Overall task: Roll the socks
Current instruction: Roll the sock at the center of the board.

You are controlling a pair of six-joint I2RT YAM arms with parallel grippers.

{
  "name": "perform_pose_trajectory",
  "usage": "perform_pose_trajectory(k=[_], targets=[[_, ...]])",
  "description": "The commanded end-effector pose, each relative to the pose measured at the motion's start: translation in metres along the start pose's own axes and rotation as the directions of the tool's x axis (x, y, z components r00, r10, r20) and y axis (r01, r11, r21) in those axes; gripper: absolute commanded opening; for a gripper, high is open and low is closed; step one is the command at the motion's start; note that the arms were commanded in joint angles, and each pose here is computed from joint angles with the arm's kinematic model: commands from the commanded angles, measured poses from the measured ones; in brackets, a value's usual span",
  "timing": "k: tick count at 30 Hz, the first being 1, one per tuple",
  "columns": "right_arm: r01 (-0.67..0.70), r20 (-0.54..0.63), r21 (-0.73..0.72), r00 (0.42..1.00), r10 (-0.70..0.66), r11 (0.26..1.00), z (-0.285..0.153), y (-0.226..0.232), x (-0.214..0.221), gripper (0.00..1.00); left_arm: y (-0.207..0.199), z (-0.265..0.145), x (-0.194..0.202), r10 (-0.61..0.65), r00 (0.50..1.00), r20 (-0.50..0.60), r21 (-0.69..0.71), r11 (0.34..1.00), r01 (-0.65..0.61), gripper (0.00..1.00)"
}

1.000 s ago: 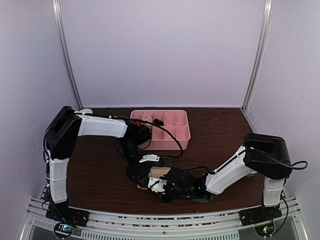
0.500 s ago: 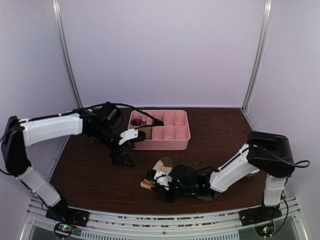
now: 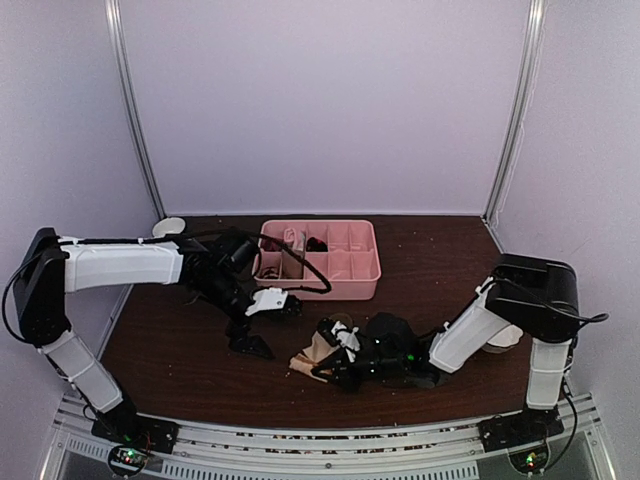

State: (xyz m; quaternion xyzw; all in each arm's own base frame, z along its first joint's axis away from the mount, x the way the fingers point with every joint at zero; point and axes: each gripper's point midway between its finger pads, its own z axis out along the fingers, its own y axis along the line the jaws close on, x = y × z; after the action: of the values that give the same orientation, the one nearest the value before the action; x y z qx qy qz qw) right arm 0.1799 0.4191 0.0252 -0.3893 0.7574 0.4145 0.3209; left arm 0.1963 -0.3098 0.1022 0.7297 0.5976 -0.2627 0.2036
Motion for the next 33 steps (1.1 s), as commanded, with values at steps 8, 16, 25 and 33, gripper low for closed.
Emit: perform_pose_trajectory(k=[8, 16, 25, 33], targets=[[-0.292, -0.330, 0.170, 0.883, 0.334, 0.941, -0.023, -0.046, 0.123, 0.00, -0.015, 0.058, -0.017, 0.288, 0.955, -0.071, 0.094, 0.955, -0.281, 0.56], [-0.293, -0.342, 0.166, 0.879, 0.333, 0.942, -0.027, -0.046, 0.125, 0.00, -0.001, 0.074, -0.010, 0.274, 0.956, -0.105, 0.078, 0.961, -0.267, 0.43], [-0.312, -0.309, 0.139, 0.888, 0.340, 0.940, -0.024, -0.044, 0.111, 0.00, -0.016, 0.087, 0.004, 0.241, 0.960, -0.142, 0.136, 0.965, -0.223, 0.42], [-0.228, -0.210, 0.124, 0.945, 0.250, 0.966, -0.041, -0.040, 0.085, 0.23, -0.005, 0.096, 0.005, 0.144, 0.975, -0.171, 0.103, 0.986, -0.127, 0.19]])
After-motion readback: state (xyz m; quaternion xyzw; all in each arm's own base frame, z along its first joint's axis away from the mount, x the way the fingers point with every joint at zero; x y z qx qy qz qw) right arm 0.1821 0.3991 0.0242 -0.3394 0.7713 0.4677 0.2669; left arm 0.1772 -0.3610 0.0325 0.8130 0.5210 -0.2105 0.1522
